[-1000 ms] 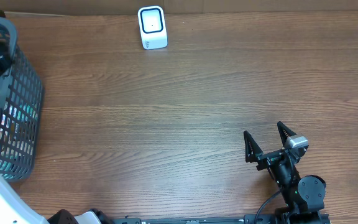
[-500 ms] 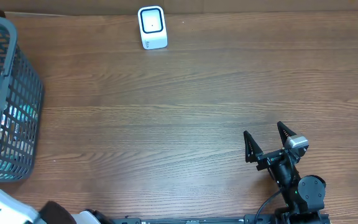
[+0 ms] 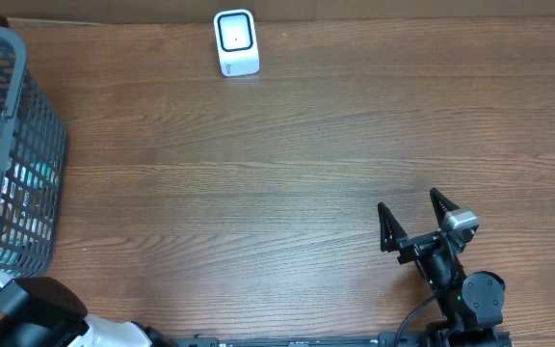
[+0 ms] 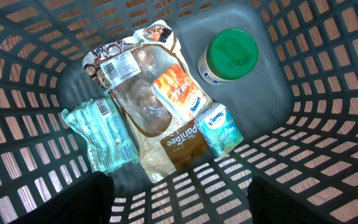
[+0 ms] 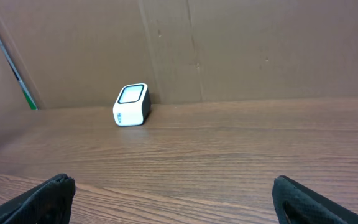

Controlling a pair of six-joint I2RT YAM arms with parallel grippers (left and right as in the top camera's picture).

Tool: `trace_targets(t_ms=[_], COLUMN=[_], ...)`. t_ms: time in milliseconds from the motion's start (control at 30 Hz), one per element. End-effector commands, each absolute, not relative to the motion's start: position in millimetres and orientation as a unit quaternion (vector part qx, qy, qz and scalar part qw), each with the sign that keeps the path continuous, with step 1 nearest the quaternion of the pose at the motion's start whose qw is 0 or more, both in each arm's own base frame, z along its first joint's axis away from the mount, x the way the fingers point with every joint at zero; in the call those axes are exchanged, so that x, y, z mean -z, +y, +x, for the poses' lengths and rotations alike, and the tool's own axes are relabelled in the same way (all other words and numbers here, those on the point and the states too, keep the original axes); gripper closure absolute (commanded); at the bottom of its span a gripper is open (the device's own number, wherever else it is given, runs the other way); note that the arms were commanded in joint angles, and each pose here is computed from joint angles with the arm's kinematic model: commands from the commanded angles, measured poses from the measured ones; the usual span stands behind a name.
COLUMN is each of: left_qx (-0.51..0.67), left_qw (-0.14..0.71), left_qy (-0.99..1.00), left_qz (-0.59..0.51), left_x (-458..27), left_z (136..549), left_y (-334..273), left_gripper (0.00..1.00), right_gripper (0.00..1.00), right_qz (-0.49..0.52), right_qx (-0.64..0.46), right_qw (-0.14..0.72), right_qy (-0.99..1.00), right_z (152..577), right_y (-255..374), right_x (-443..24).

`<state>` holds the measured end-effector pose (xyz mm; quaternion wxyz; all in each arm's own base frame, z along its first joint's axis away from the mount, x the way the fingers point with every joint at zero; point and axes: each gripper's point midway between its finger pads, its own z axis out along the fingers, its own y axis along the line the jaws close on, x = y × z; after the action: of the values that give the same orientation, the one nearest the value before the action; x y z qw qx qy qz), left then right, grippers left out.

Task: Scan the item barcode
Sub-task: 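Grasp the orange snack pack in the basket with the left gripper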

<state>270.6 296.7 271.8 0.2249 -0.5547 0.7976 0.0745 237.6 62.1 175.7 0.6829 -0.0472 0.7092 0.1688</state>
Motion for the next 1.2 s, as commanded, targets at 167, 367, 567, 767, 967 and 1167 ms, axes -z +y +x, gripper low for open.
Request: trace_targets(t_ms=[167, 367, 567, 767, 967, 1167], left_qx=[-0.084, -0.086, -0.091, -0.091, -0.104, -0.104], left_qw=[0.235, 0.233, 0.193, 0.171, 0.2, 0.2], left_qy=[0.787, 0.784, 0.781, 0.79, 0.803, 0.803], left_qz=[-0.564, -0.57, -0.587, -0.581, -0.552, -0.552], left_x=[-280, -277, -240, -187, -155, -122], left_z=[268, 268, 266, 273, 287, 297], left_y=[301, 303, 310, 318, 334, 344], left_gripper=[0.27, 0.25, 0.26, 0.27, 0.23, 0.23], right_gripper=[0.0, 0.0, 0.0, 0.0, 0.0, 0.0], right_qz=[-0.047, -0.047, -0.047, -0.047, -0.047, -0.047], right_qx=[-0.169, -0.169, -0.169, -0.169, -0.169, -0.169], right_qw=[0.683, 0.683, 0.683, 0.683, 0.683, 0.683], right_qy=[0.709, 0.709, 0.709, 0.709, 0.709, 0.709], right_z=[238, 238, 238, 238, 238, 238], right_y=[62, 62, 62, 62, 62, 62], right_x=[-173, -173, -173, -173, -173, -173])
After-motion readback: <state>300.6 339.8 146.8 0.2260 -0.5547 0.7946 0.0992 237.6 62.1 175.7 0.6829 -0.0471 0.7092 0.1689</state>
